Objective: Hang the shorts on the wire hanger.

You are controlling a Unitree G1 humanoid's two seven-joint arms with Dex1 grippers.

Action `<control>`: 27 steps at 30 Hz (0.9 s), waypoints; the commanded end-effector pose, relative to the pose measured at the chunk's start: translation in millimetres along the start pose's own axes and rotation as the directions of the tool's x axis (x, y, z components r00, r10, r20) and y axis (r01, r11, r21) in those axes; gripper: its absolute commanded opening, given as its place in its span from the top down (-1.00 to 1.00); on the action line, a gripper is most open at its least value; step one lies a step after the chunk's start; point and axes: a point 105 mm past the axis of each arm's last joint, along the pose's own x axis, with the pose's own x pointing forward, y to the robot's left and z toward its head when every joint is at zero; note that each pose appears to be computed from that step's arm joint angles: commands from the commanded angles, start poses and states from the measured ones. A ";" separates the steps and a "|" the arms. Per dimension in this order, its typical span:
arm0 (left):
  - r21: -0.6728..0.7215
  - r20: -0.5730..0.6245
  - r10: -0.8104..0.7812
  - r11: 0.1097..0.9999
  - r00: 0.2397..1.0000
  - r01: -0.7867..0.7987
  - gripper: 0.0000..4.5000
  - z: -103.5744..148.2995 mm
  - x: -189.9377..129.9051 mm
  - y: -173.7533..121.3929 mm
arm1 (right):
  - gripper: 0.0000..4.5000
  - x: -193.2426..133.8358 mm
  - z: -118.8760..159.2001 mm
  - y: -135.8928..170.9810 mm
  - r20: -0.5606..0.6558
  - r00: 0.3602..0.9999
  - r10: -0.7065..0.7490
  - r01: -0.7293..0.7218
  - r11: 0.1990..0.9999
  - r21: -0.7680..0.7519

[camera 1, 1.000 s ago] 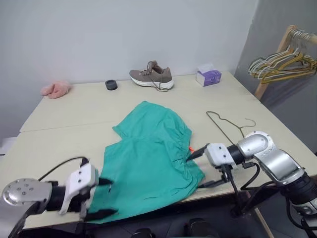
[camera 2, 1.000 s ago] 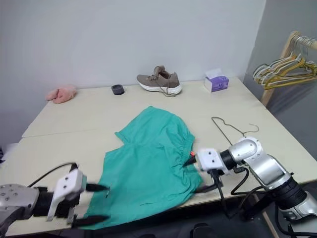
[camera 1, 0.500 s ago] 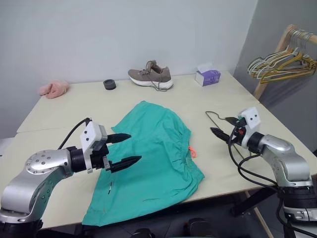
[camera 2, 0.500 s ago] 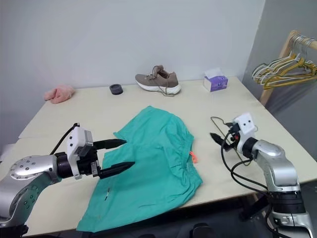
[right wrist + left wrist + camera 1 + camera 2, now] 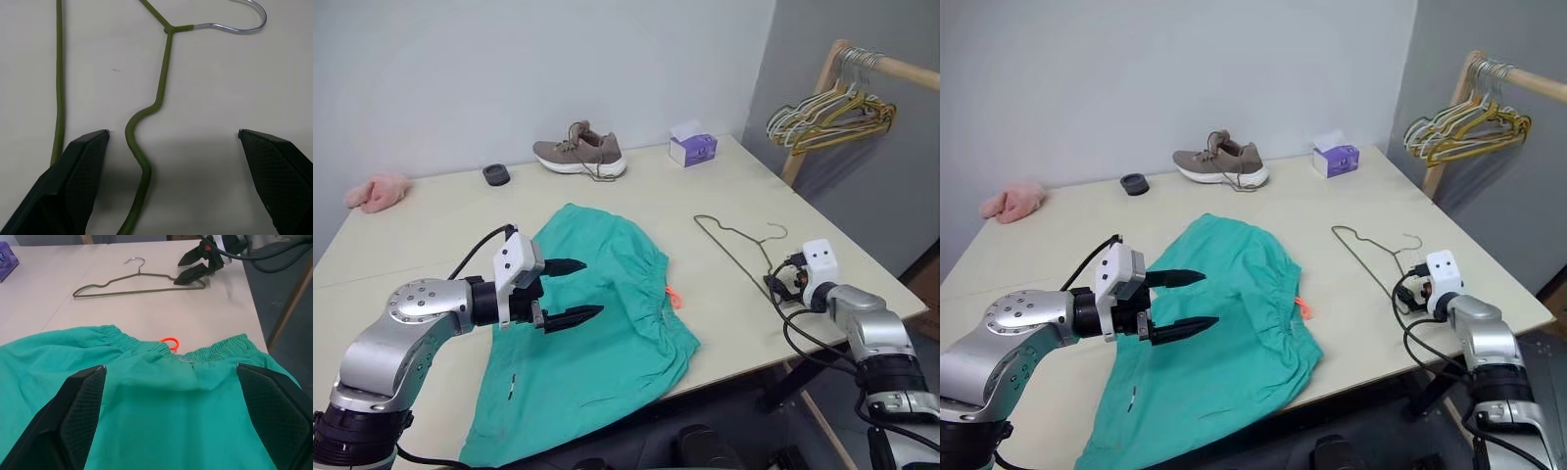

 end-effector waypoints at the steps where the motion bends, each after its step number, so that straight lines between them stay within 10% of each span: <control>1: 0.050 0.002 0.005 0.999 1.000 -0.005 -1.00 8.9 -2.0 -0.1 | -0.92 5.9 -10.1 -1.3 -0.085 0.996 0.026 -0.026 1.000 0.008; 14: 0.047 -0.003 0.018 0.999 1.000 -0.018 -1.00 1.8 -5.0 -3.3 | 0.98 13.1 -56.6 8.7 -0.344 0.929 0.135 -0.117 0.990 0.074; 27: -0.025 0.018 0.273 0.962 0.962 -0.272 -1.00 -7.6 -28.3 43.0 | 0.99 4.1 55.5 22.7 0.076 0.983 0.165 -0.099 0.838 -0.536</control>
